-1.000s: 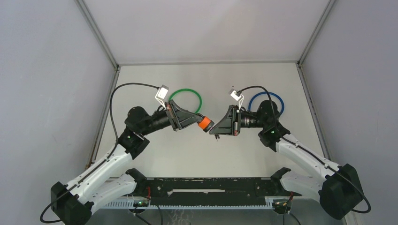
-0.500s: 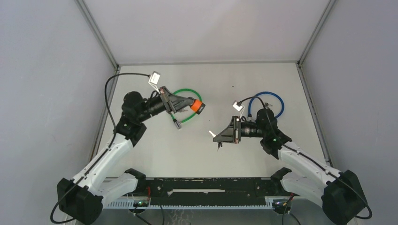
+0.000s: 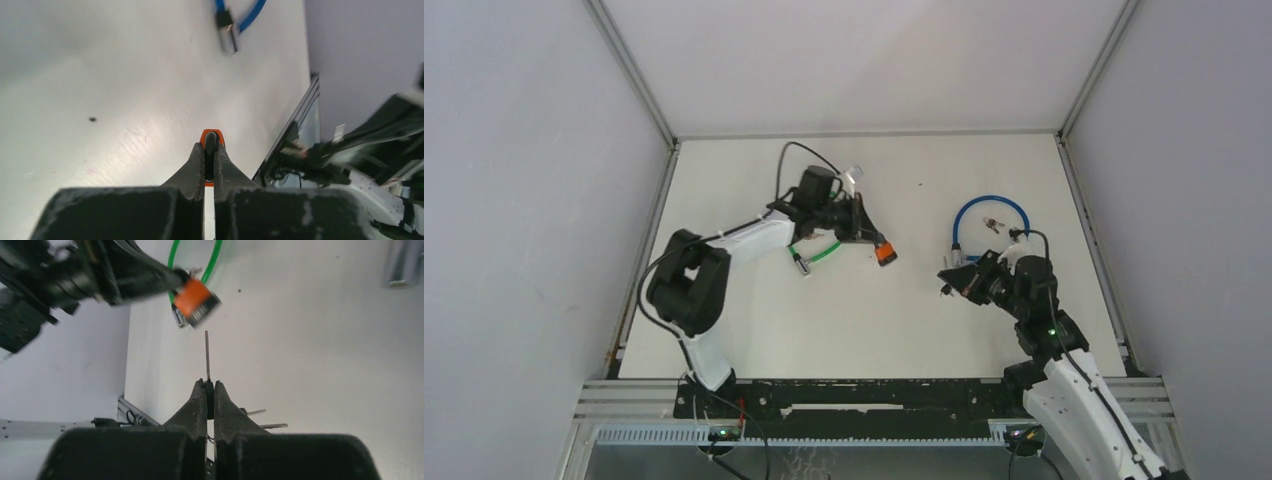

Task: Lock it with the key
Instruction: Place the lock at the center of the board, then place the key at the center of the board.

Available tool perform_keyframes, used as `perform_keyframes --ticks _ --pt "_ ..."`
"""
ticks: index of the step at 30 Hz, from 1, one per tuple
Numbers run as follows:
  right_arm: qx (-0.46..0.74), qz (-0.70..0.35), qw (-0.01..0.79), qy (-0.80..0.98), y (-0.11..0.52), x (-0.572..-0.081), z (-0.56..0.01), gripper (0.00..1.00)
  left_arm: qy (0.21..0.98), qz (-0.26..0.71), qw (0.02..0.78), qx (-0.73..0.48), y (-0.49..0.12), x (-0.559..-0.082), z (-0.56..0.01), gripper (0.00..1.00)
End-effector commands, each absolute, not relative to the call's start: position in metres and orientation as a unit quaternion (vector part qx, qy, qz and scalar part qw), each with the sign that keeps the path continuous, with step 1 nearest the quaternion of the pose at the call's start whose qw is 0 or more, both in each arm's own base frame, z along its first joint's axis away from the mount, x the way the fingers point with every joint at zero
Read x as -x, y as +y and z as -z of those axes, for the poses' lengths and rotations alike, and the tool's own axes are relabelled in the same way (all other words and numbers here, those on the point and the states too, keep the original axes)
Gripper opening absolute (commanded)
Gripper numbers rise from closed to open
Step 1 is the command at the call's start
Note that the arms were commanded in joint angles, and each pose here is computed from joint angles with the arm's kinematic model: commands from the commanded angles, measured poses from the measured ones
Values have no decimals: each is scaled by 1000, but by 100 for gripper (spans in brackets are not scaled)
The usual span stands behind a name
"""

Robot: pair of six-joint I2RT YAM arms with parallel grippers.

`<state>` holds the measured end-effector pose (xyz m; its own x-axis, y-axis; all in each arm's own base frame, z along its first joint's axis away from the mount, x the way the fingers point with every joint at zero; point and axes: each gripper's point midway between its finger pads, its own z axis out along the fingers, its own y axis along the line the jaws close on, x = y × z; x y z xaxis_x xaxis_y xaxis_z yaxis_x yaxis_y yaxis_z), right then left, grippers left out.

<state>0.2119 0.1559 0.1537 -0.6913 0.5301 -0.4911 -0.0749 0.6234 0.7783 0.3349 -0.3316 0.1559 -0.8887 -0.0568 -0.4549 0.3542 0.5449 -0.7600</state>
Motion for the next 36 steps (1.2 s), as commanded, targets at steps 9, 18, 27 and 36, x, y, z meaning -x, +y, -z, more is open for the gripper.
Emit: perform_keyframes --ticks 9,18,27,36 --pt "-176 -387 358 831 139 -220 -141 0 833 511 146 -157 -411 -323 -123 0" --pt "-162 -369 331 853 163 -212 -104 0 878 416 137 -193 -406 -341 -71 13" --pt "-132 -365 319 865 181 -222 -91 0 899 360 157 -193 -390 -351 -77 81" --pt "-121 -348 330 869 191 -246 -76 28 905 228 317 -170 -313 -358 -164 93"
